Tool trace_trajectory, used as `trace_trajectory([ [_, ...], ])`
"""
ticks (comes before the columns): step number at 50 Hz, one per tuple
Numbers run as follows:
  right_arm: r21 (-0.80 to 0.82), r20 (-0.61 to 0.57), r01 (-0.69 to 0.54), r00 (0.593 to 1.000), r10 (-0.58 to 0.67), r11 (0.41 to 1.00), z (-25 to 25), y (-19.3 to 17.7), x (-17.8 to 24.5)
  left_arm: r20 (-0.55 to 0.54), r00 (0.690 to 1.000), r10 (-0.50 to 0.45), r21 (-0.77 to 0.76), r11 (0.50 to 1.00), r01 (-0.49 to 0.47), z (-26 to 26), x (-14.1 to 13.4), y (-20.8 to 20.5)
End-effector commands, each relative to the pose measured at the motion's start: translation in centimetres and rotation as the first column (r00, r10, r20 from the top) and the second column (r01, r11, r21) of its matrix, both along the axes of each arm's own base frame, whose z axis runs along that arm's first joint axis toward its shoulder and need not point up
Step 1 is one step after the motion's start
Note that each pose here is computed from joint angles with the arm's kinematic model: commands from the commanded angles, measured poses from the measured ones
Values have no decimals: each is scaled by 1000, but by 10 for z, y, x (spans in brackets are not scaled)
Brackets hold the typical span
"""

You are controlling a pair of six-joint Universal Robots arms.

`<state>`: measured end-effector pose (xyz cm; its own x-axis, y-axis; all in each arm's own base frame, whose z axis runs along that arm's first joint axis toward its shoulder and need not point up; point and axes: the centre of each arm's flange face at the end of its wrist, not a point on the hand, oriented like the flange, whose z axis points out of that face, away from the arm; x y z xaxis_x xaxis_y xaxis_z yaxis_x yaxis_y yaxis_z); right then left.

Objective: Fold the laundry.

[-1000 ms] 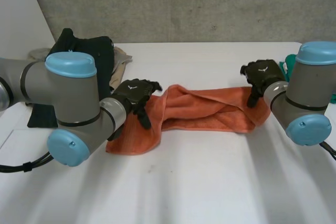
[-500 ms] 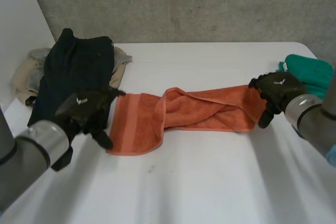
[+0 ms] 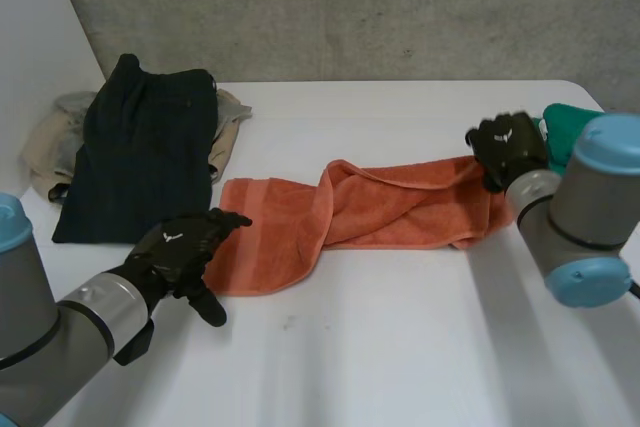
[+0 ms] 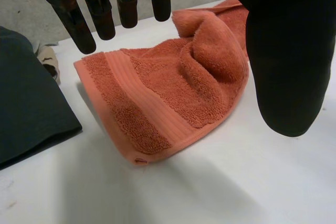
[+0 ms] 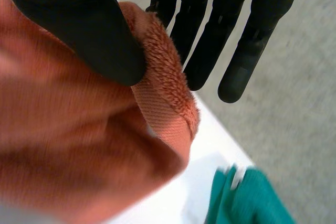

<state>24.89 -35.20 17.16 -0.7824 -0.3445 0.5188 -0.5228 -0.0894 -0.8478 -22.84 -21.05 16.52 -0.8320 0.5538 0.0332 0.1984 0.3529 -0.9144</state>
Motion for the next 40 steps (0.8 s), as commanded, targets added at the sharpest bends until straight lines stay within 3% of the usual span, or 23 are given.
trace_trajectory([
  [1, -16, 105, -133, 985, 134, 991, 70, 42, 10, 23, 999, 29, -11, 1000, -29, -9, -5, -7],
  [13, 2, 278, -207, 940, 198, 978, 164, 96, 2, 6, 995, 96, 76, 992, -96, -24, -14, -6],
  [20, -110, 443, -273, 848, 293, 956, 218, 120, -3, 4, 995, 103, 53, 993, -103, -22, -18, -7],
  [29, -316, 597, -211, 713, 367, 925, 287, 133, -33, 7, 995, 97, 35, 995, -97, -25, -23, -7],
  [36, -364, 618, -211, 674, 405, 907, 304, 139, -42, 18, 997, 69, 34, 997, -70, -33, -34, -7],
  [40, -372, 654, -225, 625, 426, 901, 312, 145, -42, 19, 999, 50, 27, 998, -51, -35, -43, -5],
])
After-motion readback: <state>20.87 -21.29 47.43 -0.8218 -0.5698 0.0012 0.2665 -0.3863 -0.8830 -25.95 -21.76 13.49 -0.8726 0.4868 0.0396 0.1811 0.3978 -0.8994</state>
